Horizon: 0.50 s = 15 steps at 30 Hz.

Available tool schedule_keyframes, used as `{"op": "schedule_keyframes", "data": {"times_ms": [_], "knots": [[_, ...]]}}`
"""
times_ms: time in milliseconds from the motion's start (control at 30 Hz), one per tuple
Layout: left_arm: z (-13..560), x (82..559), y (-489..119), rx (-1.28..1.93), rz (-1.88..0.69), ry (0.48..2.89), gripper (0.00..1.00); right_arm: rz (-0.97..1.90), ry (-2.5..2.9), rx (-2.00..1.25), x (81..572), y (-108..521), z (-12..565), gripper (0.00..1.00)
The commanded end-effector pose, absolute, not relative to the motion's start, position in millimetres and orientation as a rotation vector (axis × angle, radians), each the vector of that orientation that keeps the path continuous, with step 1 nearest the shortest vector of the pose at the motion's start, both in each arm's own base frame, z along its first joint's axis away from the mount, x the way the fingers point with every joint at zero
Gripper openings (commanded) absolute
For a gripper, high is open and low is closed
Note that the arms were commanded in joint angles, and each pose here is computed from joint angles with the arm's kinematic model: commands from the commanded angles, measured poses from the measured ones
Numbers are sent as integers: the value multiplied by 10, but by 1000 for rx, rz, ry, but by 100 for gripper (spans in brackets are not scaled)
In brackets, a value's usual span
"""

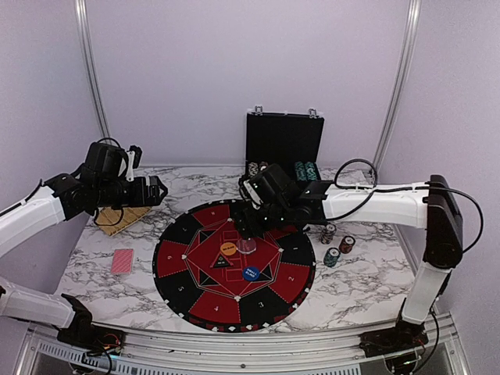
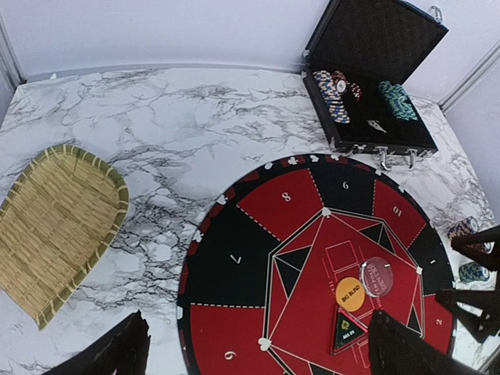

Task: Distribute texas hold em gaming equipment
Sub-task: Move the dealer button to position 10.

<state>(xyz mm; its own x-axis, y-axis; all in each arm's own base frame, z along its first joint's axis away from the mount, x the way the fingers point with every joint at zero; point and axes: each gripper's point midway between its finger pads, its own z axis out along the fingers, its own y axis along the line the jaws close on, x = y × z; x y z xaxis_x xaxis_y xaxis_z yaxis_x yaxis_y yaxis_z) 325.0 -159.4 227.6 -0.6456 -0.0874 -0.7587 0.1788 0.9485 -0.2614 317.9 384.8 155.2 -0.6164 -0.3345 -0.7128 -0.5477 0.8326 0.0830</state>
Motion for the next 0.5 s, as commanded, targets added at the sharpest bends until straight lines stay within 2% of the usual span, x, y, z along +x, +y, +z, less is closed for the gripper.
{"op": "schedule_keyframes", "data": {"times_ms": [0, 300, 467], "knots": [[2181, 3186, -1444, 53, -376, 2254, 99, 426, 2356, -670, 3090, 4026, 1335, 83], [2104, 3166, -1389, 35, -386, 2263, 99, 321, 2443, -696, 3165, 4065, 817, 72], [2102, 3166, -1389, 35, -390, 2264, 99, 215, 2444, -730, 3239, 4000, 648, 70]]}}
